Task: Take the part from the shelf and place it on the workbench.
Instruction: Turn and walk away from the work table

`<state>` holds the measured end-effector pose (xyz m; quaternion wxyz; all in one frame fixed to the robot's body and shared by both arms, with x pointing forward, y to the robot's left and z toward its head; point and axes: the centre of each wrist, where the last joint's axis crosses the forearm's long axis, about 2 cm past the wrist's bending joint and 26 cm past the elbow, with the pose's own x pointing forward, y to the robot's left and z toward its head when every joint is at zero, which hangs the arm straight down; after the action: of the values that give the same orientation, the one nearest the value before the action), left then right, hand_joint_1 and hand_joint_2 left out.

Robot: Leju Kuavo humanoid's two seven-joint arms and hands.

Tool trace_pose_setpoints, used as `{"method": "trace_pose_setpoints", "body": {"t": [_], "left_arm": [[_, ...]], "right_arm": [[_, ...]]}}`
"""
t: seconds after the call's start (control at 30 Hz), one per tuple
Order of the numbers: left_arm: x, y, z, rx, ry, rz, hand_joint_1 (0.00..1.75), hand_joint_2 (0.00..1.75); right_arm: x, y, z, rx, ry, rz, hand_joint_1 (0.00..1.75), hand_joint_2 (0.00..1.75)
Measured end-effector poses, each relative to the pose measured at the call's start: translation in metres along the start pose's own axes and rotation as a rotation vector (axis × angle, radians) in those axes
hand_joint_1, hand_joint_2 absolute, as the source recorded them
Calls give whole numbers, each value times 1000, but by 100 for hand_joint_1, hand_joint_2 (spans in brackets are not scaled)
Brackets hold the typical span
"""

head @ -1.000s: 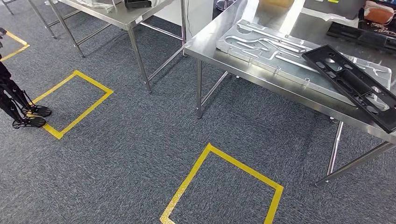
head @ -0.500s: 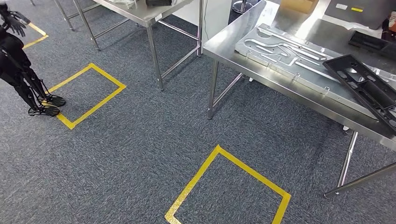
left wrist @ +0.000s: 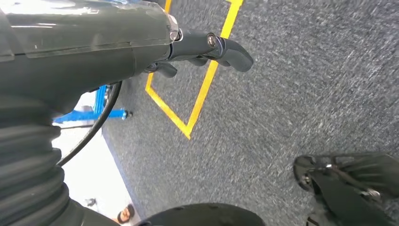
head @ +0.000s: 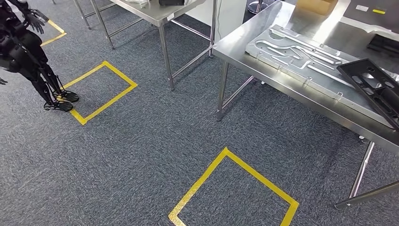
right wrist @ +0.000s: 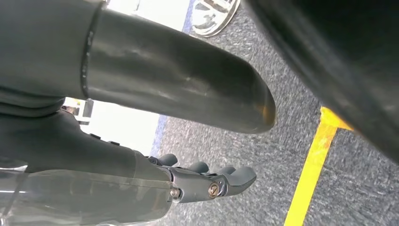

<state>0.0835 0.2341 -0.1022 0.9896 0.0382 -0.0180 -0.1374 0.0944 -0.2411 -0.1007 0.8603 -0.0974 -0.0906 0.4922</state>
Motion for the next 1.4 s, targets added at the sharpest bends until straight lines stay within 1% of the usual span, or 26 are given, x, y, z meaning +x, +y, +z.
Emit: {"method": "trace_pose_setpoints", "body": {"t": [0.57, 1.03, 1.4], "left_arm": [[3, -6, 1, -5, -5, -6, 0, 175], [2, -3, 1, 7, 4, 3, 0, 175], [0, -5, 1, 4, 0, 11, 0, 175]], "right_arm": [[-2, 5, 0, 13, 24, 8, 0, 0], [9, 8, 2, 30, 19, 23, 0, 0], [12, 3, 2, 37, 17, 21, 0, 0]]}}
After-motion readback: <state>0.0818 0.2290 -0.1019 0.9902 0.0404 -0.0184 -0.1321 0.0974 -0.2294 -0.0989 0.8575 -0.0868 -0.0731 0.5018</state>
